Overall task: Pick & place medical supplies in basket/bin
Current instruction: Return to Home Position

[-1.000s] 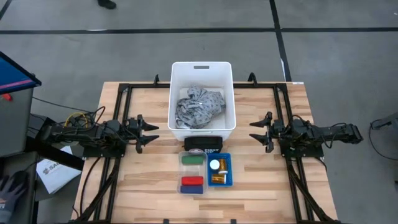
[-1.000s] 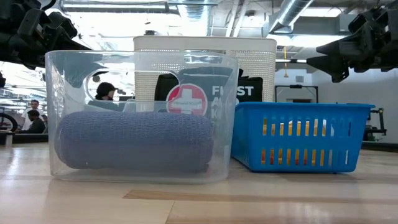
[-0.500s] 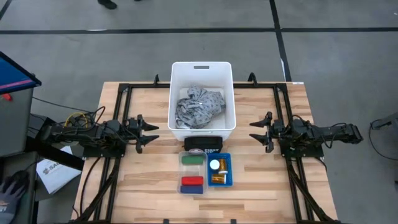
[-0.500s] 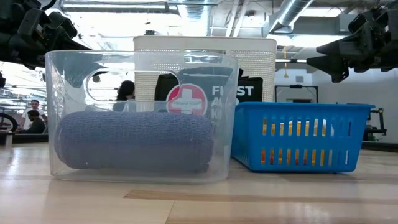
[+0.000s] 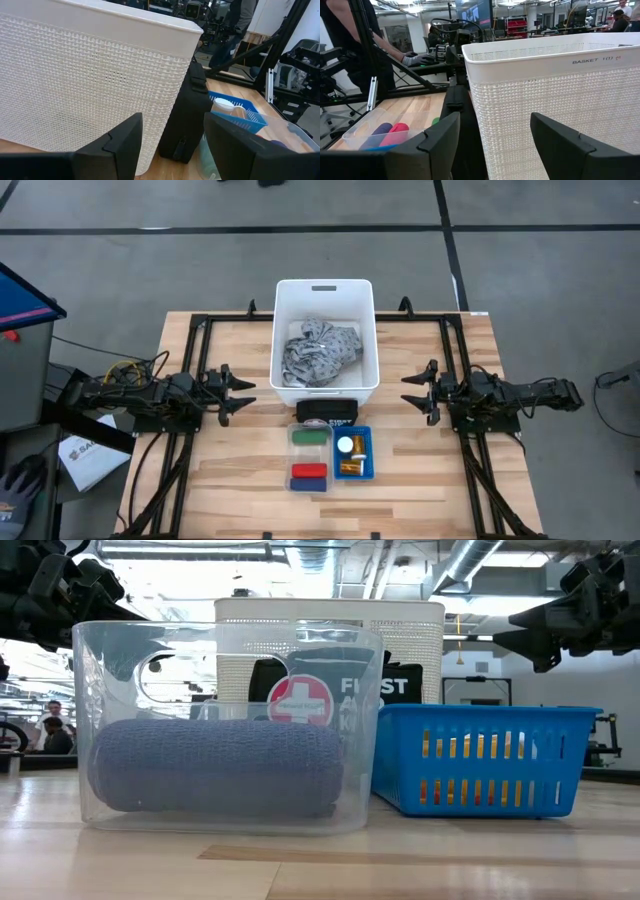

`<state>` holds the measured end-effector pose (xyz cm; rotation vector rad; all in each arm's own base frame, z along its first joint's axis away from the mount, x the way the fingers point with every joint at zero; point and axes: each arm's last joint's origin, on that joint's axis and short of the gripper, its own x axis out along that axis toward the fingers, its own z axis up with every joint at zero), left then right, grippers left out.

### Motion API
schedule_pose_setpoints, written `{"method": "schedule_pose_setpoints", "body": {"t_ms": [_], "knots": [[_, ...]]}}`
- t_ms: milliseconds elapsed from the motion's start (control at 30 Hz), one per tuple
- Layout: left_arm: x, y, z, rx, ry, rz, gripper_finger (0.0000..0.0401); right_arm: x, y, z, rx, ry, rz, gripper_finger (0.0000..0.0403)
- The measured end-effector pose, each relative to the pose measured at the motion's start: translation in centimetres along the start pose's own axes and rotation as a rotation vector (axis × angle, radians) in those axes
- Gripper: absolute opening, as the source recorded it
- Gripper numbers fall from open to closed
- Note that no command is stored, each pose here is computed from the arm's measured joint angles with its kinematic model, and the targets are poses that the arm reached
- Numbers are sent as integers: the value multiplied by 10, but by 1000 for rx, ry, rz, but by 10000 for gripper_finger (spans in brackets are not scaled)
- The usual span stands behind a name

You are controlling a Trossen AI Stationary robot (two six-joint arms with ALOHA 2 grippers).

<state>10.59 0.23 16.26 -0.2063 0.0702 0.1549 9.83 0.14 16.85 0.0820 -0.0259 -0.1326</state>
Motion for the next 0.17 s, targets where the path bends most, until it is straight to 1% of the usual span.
{"method": "schedule_pose_setpoints", "body": {"t_ms": [167], "knots": [[0,0,0,0,0,0,204,0,0,0,0,0,0,240]]}}
